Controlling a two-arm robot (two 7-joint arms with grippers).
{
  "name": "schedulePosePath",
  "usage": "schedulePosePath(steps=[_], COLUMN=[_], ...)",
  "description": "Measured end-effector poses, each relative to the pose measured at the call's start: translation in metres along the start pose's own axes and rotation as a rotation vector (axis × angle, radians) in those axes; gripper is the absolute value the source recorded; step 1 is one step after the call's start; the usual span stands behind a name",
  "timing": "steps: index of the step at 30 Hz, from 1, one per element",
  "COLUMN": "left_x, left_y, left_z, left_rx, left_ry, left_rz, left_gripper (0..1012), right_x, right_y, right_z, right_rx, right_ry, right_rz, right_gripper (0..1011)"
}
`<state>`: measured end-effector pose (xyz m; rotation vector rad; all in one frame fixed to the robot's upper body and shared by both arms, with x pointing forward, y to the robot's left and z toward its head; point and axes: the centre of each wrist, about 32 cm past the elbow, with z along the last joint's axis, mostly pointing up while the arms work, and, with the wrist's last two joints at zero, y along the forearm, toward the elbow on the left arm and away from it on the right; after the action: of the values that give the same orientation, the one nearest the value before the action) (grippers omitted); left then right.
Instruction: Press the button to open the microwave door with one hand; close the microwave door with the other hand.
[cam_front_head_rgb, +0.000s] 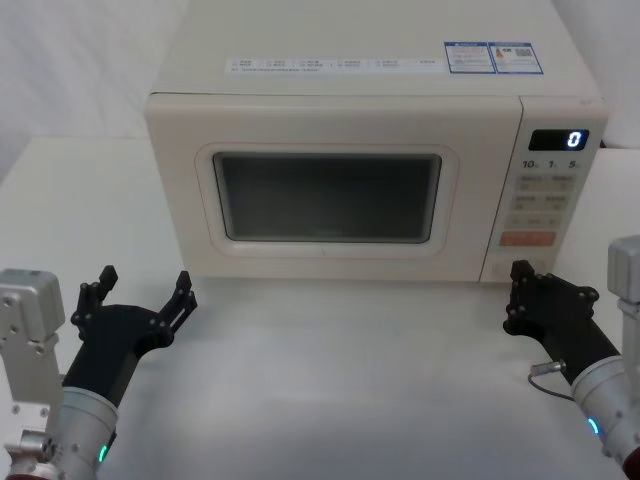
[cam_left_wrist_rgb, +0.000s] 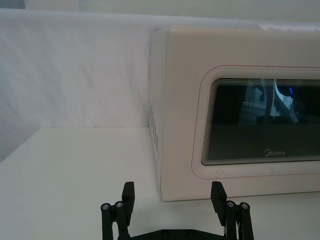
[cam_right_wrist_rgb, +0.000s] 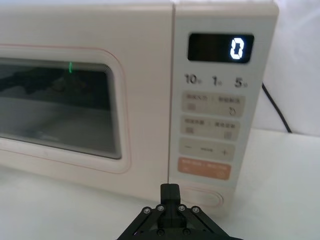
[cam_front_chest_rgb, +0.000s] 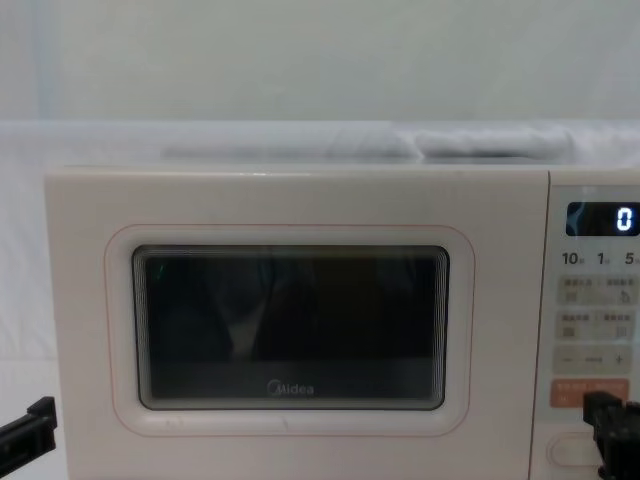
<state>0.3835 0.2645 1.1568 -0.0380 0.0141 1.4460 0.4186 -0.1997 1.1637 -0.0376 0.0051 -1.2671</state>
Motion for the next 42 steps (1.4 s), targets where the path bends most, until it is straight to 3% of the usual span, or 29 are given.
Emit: schedulePosePath(steps=[11, 20, 42], left_x=[0.0000, 0.0000, 0.0000], left_y=[0.000, 0.000, 0.000], left_z=[0.000, 0.000, 0.000], left_rx=[0.000, 0.000, 0.000], left_ry=[0.000, 0.000, 0.000], left_rz=[0.000, 0.000, 0.000], left_gripper=[1001, 1001, 1001], right_x=[0.0135, 0.0138, 0.0248], right_y=[0.018, 0.032, 0.049], right_z=[-0.009, -0.020, -0.029], right_rx=[-0.061, -0.097, -0.097], right_ry=[0.018, 0.020, 0.021], right_rz=[-0.002, -0.007, -0.038], right_gripper=[0, 0, 0])
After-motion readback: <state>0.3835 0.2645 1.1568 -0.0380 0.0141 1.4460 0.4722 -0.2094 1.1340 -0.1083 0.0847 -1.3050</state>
